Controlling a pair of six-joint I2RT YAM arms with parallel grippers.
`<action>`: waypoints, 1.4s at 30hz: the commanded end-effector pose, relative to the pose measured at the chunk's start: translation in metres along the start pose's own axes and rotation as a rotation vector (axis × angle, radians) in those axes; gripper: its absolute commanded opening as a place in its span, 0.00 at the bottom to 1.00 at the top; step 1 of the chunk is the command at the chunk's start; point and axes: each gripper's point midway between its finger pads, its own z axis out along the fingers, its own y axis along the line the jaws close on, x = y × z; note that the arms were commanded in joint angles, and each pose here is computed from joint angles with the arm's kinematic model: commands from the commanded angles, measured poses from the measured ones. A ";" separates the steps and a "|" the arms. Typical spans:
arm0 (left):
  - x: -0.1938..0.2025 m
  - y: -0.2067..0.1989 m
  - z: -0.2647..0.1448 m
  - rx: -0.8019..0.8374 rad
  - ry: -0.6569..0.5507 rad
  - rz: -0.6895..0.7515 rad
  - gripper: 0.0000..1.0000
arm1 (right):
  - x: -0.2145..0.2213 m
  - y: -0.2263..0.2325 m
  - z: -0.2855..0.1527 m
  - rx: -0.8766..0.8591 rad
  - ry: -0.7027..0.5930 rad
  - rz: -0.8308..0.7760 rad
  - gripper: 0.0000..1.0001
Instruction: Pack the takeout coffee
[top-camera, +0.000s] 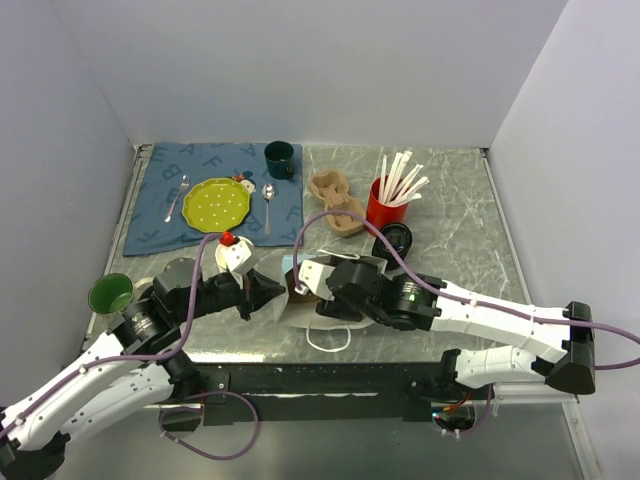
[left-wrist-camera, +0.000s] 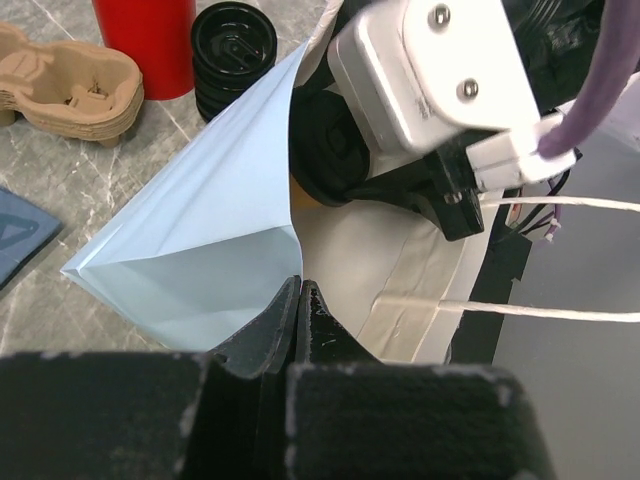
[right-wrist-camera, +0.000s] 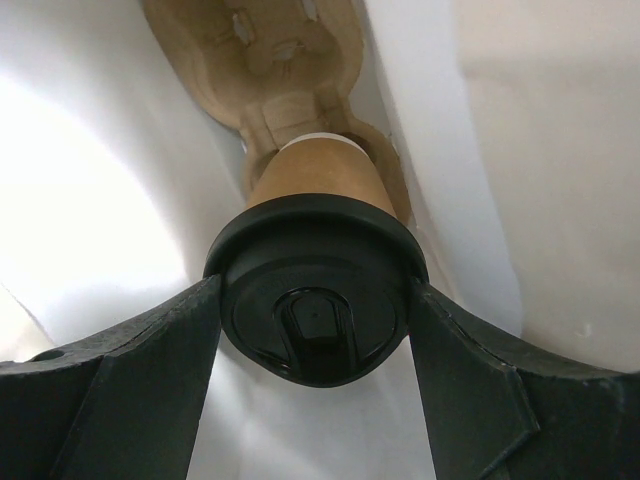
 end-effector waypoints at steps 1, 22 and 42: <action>-0.011 -0.007 -0.004 0.031 -0.037 0.019 0.01 | -0.009 -0.001 0.001 -0.006 -0.049 -0.032 0.38; -0.005 -0.011 -0.005 0.057 -0.024 0.029 0.01 | 0.013 0.005 0.012 -0.004 -0.015 -0.175 0.38; -0.012 -0.013 -0.005 0.060 -0.032 0.026 0.01 | 0.014 -0.007 0.021 0.075 0.024 -0.211 0.36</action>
